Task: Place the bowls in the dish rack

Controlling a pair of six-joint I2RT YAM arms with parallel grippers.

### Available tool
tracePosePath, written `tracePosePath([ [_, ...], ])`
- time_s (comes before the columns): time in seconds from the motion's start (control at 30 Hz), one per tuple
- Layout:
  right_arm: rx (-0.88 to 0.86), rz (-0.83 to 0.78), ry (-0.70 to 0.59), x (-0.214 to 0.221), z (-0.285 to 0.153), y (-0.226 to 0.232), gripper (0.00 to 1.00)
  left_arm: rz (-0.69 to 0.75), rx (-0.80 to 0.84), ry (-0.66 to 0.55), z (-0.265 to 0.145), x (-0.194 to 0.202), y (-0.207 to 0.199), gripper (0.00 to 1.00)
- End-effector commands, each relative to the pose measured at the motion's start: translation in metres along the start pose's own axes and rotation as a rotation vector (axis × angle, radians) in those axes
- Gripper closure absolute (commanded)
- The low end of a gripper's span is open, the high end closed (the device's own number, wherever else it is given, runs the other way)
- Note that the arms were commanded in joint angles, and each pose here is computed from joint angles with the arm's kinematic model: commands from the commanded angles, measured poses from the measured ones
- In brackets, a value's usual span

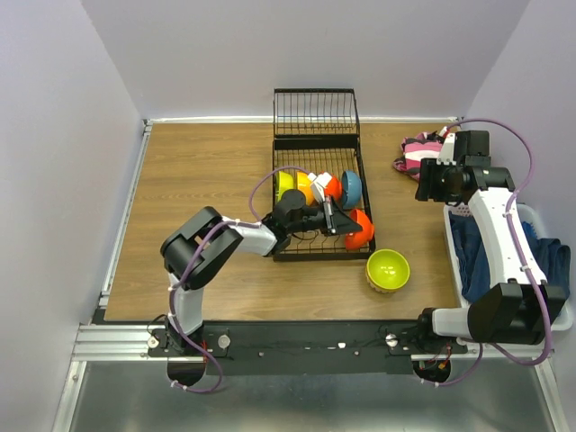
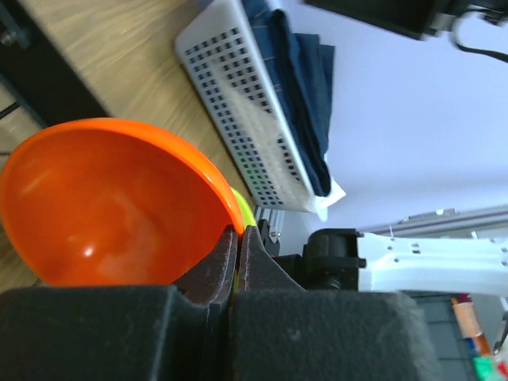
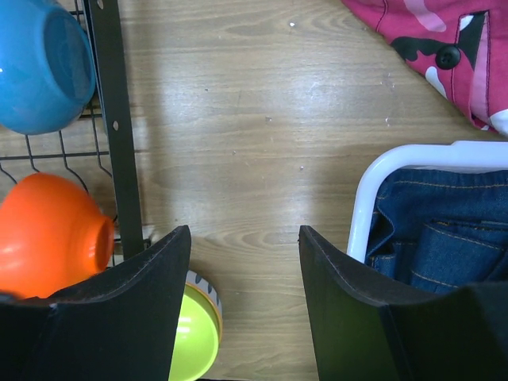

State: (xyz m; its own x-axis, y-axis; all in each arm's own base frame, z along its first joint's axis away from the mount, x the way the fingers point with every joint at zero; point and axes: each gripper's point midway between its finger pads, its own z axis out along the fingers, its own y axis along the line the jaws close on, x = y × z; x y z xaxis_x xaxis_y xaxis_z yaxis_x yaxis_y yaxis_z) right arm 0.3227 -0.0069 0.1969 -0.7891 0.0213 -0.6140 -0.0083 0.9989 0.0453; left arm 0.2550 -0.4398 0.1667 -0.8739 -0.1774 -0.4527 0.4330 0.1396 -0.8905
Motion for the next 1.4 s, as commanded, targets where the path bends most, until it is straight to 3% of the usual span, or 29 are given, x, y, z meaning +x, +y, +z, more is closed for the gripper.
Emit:
tracePosePath([
  [0.0, 0.023, 0.007, 0.038, 0.01, 0.004, -0.006, 0.35, -0.038, 0.063, -0.063, 0.017, -0.016, -0.003, 0.99],
  [0.3, 0.022, 0.01, 0.053, 0.013, 0.01, -0.006, 0.35, -0.075, 0.079, -0.065, 0.025, -0.016, 0.005, 0.99],
  [0.5, 0.019, 0.011, 0.064, 0.012, 0.014, -0.006, 0.35, -0.067, 0.183, -0.057, 0.021, -0.02, -0.019, 1.0],
  [0.67, 0.013, 0.013, 0.067, 0.012, 0.016, -0.005, 0.35, -0.058, 0.136, -0.069, 0.0, -0.019, -0.005, 1.0],
  [0.93, 0.004, 0.019, 0.062, 0.008, 0.018, -0.003, 0.35, -0.073, 0.084, -0.071, 0.0, -0.017, 0.021, 0.96],
  [1.13, -0.002, 0.019, 0.06, 0.01, 0.018, -0.002, 0.35, -0.085, 0.029, -0.075, -0.005, -0.015, 0.032, 0.88],
  [1.37, -0.006, 0.018, 0.047, 0.008, 0.016, -0.001, 0.35, -0.077, -0.054, -0.078, -0.015, -0.016, 0.043, 0.66],
])
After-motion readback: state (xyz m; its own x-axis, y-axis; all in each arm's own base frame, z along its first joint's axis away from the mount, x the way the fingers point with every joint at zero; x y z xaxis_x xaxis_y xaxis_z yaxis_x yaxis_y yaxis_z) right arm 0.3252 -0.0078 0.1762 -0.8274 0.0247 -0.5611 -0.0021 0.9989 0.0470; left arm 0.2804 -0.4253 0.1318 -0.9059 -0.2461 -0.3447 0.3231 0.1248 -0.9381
